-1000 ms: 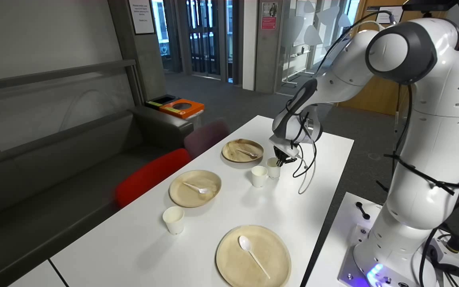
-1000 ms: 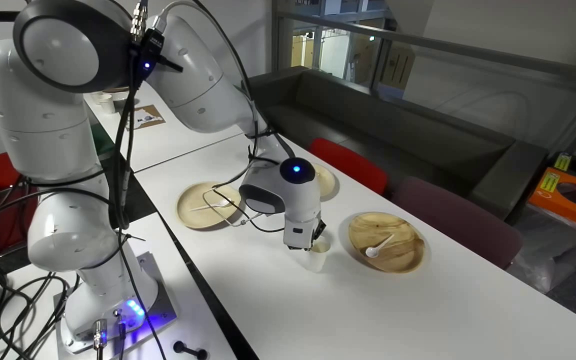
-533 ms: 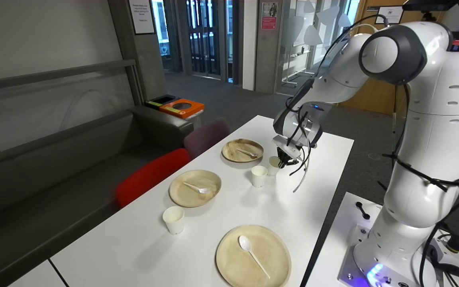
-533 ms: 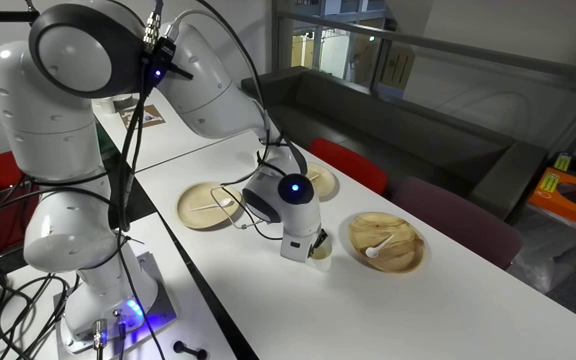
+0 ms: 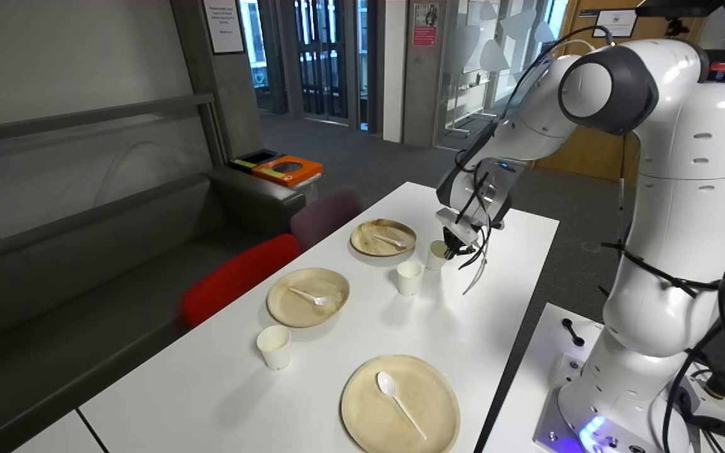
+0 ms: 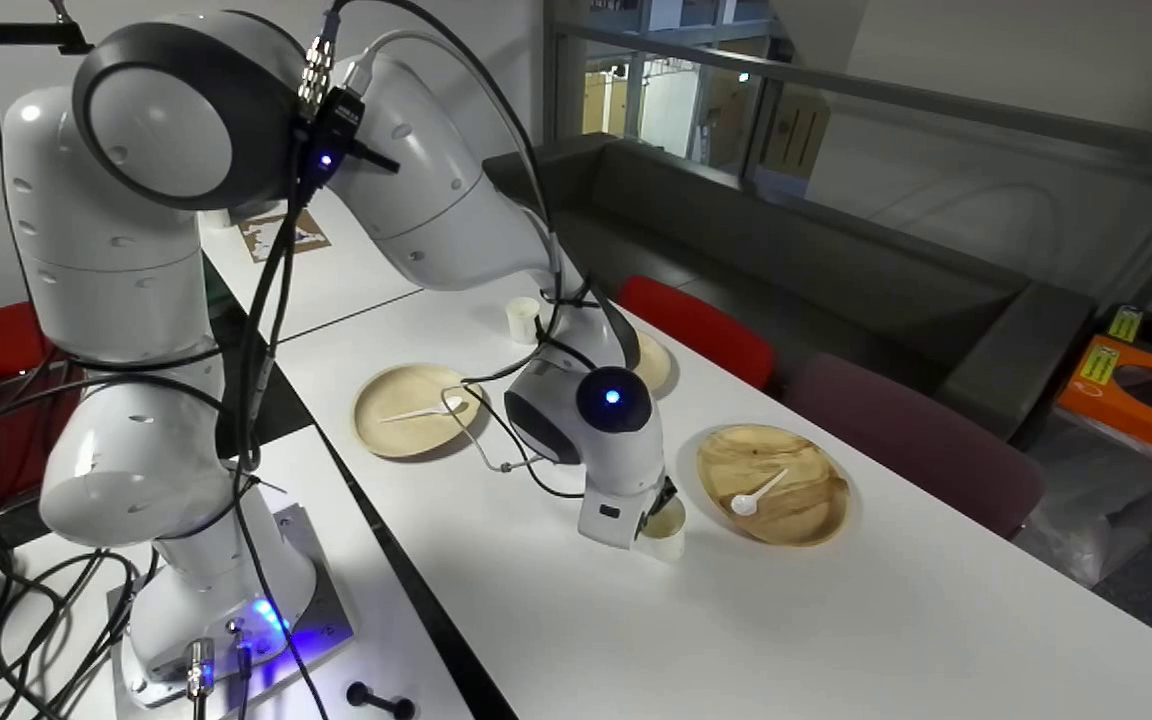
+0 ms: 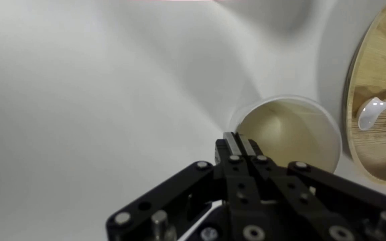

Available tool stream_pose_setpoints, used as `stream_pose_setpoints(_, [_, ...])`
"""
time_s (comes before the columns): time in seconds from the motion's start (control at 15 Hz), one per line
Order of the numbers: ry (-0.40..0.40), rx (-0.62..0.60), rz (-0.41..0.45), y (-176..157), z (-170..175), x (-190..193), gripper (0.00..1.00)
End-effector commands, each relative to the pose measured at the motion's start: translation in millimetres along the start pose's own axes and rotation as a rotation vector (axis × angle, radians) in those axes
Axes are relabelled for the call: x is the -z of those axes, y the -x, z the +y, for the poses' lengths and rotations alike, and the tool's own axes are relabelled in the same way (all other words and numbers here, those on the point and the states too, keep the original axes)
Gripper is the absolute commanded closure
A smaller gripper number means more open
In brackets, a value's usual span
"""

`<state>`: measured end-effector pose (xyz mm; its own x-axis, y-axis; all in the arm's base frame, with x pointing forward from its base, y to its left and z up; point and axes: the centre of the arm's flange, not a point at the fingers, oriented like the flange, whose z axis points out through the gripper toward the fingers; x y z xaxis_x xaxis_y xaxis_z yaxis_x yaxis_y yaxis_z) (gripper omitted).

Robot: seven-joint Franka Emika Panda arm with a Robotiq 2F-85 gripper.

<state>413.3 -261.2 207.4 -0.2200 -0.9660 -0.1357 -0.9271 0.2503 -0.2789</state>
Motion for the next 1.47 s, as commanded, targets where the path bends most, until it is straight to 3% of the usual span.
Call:
stream_pose_setpoints(0.0, [-0.014, 0.038, -0.027, -6.5, -7.8, 24.3, 0.99])
stream_pose_setpoints(0.33, [0.001, 0.065, -0.037, -5.6, -14.0, 27.6, 0.99])
stream_pose_setpoints(0.4, [0.007, 0.074, -0.042, -4.5, -14.7, 26.8, 0.76])
stream_pose_setpoints(0.47, [0.012, 0.081, -0.046, -3.4, -15.2, 25.9, 0.72])
stream_pose_setpoints(1.07, [0.015, 0.135, -0.071, 11.8, -10.6, 34.7, 0.06])
stream_pose_setpoints(1.13, [0.013, 0.145, -0.068, 15.4, -10.7, 38.2, 0.01])
stream_pose_setpoints(1.4, [0.02, 0.225, -0.074, 37.3, -12.9, 48.2, 0.0])
